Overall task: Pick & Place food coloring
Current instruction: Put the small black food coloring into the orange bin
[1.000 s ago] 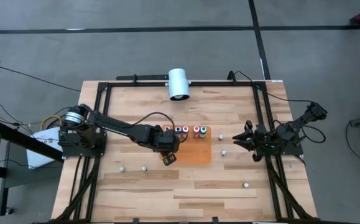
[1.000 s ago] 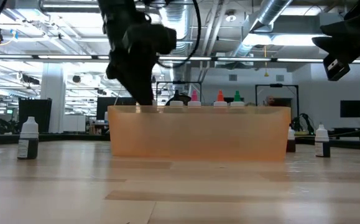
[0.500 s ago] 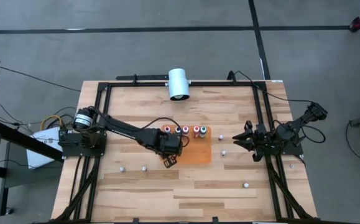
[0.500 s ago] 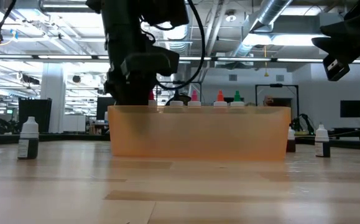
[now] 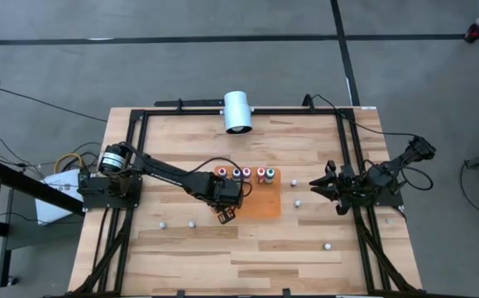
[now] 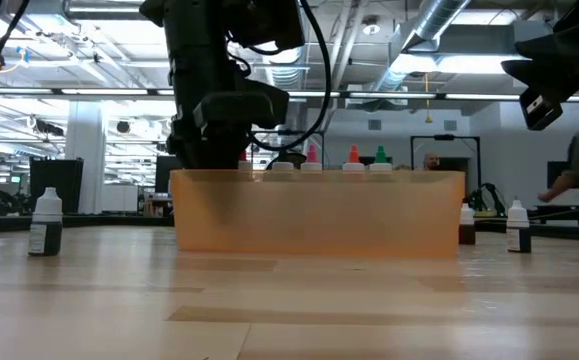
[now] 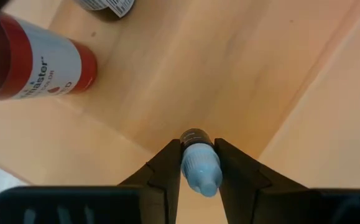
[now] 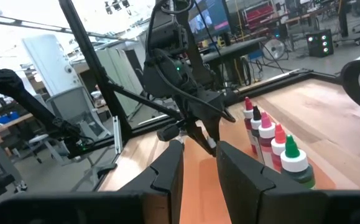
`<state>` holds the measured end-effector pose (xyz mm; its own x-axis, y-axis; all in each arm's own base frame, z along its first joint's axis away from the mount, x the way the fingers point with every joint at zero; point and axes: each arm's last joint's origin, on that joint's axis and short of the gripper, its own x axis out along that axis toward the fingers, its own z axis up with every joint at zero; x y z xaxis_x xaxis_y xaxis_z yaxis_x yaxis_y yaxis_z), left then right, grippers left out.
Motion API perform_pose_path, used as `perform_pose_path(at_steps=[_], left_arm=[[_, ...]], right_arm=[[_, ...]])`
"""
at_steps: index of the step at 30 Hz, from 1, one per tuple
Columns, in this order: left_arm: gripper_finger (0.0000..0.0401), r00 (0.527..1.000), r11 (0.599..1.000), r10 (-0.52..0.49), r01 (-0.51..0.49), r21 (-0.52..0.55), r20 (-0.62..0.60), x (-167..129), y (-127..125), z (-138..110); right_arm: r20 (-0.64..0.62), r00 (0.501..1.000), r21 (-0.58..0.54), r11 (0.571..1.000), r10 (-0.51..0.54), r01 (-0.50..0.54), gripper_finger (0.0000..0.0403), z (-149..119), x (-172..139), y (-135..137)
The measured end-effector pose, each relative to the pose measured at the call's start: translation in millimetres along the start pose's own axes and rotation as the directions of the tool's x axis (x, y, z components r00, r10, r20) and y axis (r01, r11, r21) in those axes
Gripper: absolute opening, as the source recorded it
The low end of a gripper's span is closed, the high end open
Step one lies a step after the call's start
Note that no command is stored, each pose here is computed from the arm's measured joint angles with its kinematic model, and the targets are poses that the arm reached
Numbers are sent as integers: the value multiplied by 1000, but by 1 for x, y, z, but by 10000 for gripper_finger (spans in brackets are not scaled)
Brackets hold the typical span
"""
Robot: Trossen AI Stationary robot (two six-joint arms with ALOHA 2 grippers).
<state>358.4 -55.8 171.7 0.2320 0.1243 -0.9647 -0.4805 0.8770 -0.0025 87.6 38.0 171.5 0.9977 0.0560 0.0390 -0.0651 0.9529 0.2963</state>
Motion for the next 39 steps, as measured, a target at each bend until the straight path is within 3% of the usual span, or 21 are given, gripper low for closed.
perform_pose_path(at_steps=[18, 39], left_arm=[[160, 1000, 1000, -2, 2, 0, -3, 0, 0, 0], [165, 1000, 1000, -1, 1, -27, -12, -7, -1, 4]], right_arm=[[0, 1000, 0, 1000, 0, 0, 87, 0, 0, 0], [-1, 1000, 0, 1000, 0, 0, 87, 0, 0, 0]])
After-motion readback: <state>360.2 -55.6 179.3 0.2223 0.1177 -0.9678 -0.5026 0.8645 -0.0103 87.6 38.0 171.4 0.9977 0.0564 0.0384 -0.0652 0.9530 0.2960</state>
